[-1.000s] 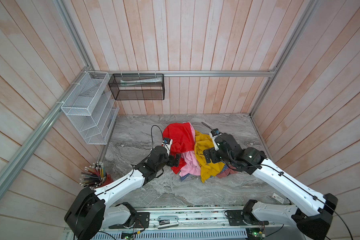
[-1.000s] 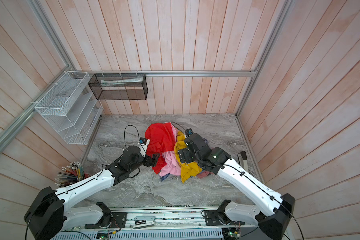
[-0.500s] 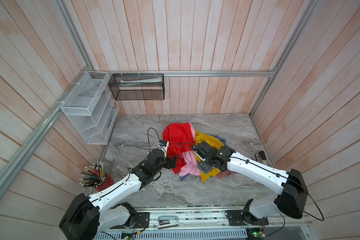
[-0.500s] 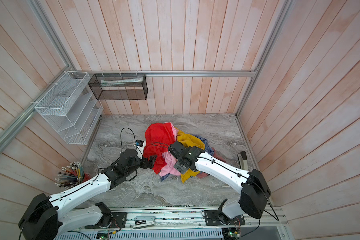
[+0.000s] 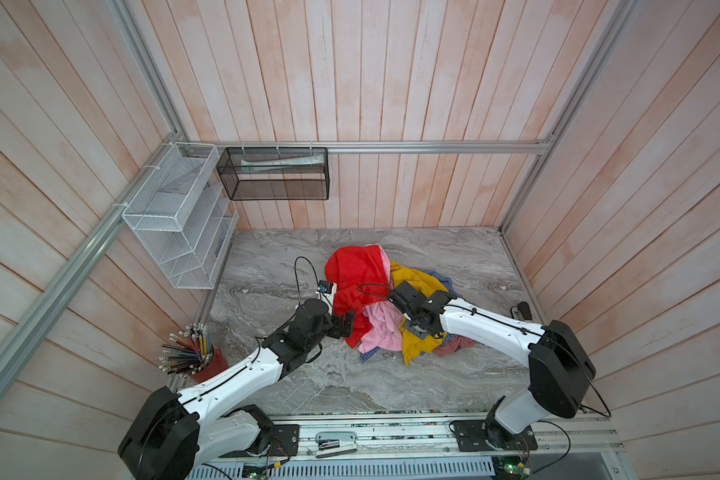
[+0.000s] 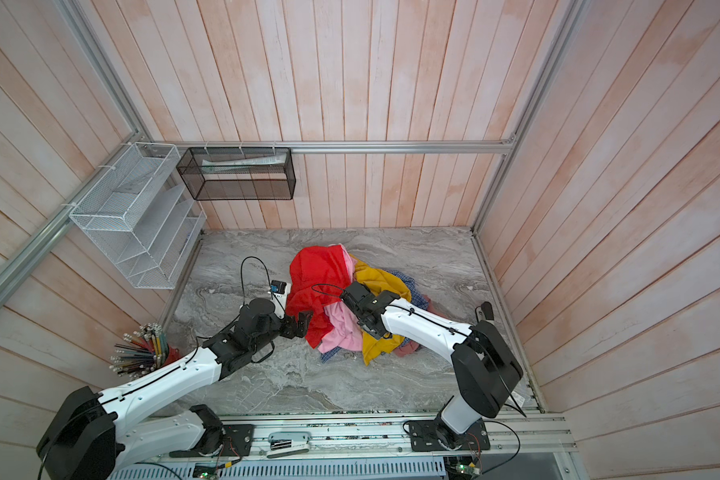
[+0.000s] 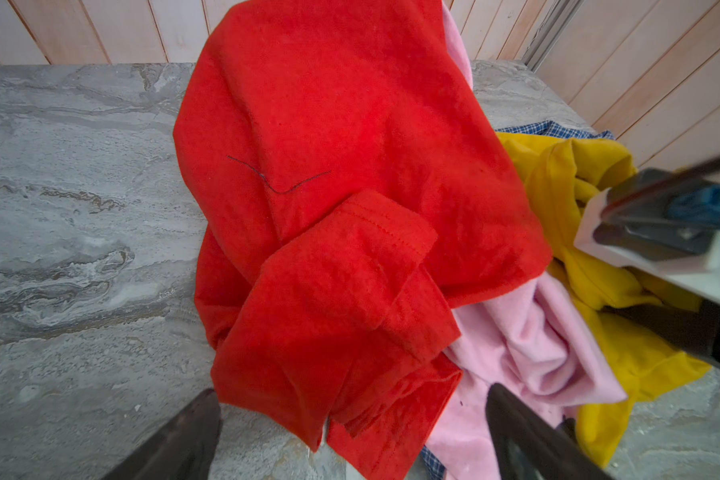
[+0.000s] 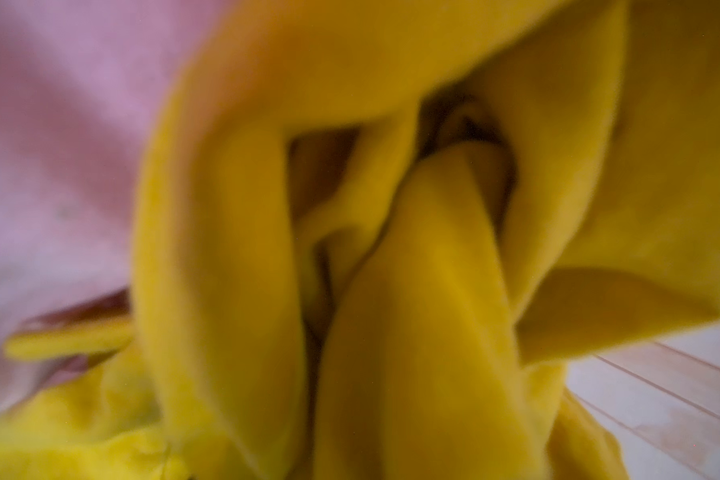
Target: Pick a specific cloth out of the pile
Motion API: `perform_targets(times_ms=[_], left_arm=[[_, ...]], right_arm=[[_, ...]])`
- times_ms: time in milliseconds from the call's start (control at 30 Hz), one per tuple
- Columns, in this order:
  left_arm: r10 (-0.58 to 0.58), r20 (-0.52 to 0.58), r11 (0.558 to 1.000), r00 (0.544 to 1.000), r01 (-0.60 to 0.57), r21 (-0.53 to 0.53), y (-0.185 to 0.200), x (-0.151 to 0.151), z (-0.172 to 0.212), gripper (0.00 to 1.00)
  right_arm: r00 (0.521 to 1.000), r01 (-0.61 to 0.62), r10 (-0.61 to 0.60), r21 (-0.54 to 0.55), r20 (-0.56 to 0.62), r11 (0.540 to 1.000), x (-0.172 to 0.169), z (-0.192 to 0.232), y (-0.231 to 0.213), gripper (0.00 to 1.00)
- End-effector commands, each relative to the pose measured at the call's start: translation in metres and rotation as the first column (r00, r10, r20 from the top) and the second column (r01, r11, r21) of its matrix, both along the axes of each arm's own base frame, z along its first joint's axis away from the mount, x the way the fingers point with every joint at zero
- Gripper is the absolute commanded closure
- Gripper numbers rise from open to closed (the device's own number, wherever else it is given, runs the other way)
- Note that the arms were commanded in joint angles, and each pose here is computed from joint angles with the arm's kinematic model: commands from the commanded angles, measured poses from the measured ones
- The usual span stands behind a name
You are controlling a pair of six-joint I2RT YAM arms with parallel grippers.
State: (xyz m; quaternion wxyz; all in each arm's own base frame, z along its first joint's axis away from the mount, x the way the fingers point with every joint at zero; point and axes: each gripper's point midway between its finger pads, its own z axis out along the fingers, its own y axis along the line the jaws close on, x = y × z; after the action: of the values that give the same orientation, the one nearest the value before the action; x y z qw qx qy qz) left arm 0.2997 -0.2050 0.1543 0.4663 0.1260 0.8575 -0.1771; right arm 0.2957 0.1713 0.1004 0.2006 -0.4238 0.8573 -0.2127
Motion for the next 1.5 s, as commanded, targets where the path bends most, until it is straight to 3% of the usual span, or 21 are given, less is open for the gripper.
perform_targets(times_ms=[0,167,433,667,1000,1300,1467], left_arm=[[0.013,-0.002,1.0,1.0,-0.013,0.002,0.005,-0.005,-0.002,0.0],[0.022,0.001,1.0,1.0,-0.022,0.003,0.007,-0.006,-0.002,0.0],[0.018,0.001,1.0,1.0,-0.018,-0.001,0.006,-0.005,-0.002,0.0],[0.015,0.008,1.0,1.0,-0.015,-0.001,0.005,-0.004,0.001,0.0],[0.0,0.025,1.0,1.0,0.0,-0.002,0.001,-0.001,0.009,0.0],[-0.014,0.037,1.0,0.999,0.014,-0.004,-0.002,0.0,0.013,0.0],[-0.02,0.04,1.0,0.999,0.02,-0.005,-0.004,0.001,0.014,0.0]], right_arm=[[0.999,0.026,-0.028,0.044,0.037,0.999,0.011,0.002,0.003,0.71],[0.989,0.074,-0.092,0.152,0.112,0.986,0.018,0.03,0.002,1.0],[0.922,0.11,-0.243,0.397,0.301,0.911,0.018,0.111,-0.008,1.0],[0.843,0.033,-0.331,0.573,0.424,0.819,0.008,0.185,-0.015,1.0],[0.74,-0.139,-0.383,0.683,0.553,0.717,-0.005,0.304,-0.001,1.0],[0.638,-0.249,-0.418,0.687,0.647,0.683,-0.008,0.388,0.001,1.0],[0.553,-0.318,-0.477,0.703,0.683,0.636,-0.013,0.43,-0.004,1.0]])
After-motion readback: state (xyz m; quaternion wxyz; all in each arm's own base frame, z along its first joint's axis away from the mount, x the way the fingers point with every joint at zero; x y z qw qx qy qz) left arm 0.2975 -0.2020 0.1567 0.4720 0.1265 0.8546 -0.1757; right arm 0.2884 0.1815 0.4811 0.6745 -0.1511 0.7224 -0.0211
